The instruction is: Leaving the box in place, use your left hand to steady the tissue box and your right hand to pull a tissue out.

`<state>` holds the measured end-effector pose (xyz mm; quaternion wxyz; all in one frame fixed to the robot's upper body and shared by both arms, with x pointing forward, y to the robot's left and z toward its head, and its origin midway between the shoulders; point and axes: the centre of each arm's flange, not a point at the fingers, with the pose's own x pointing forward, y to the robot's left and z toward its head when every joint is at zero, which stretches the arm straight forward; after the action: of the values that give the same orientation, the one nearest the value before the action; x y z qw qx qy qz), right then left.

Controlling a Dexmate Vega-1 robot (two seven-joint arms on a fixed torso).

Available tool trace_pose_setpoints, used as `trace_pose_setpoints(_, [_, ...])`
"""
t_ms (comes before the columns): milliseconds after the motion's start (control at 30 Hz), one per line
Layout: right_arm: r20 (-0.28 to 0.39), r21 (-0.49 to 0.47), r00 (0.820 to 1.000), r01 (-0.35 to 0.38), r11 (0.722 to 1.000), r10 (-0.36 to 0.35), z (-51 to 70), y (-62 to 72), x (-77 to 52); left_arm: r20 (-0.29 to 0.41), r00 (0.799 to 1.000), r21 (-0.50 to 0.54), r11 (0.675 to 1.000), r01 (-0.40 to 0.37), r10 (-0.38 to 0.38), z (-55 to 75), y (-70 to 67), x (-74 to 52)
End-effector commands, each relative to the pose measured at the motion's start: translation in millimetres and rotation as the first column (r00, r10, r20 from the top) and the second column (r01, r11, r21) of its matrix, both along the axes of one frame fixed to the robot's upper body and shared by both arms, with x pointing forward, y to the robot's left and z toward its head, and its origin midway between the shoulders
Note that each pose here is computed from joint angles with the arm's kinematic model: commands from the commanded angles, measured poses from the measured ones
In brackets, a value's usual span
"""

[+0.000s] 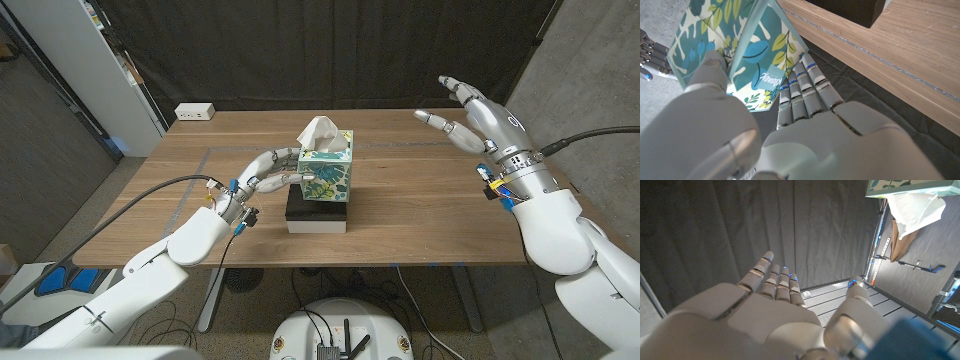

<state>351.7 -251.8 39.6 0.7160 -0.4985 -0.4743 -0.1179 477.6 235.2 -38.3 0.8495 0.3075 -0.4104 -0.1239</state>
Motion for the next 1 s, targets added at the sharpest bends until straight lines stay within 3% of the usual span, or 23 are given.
trace_pose_setpoints(33, [-0.004,-0.072,0.997,-0.073,0.995,0.073,9.7,19.7,4.4,-0.001,1.000,-0.003,1.000,-0.001,0.001,-0.5,-1.5,-1.0])
trace_pose_setpoints(600, [-0.011,-0.127,0.988,-0.155,0.980,0.155,20.8,41.7,7.1,-0.008,1.000,0.009,1.000,-0.001,0.001,-0.6,-6.4,1.0])
trace_pose_setpoints(1000, [0.004,-0.188,0.984,-0.174,0.967,0.178,29.1,59.7,9.1,-0.002,1.000,0.027,1.000,-0.003,0.003,3.0,-9.5,-1.6])
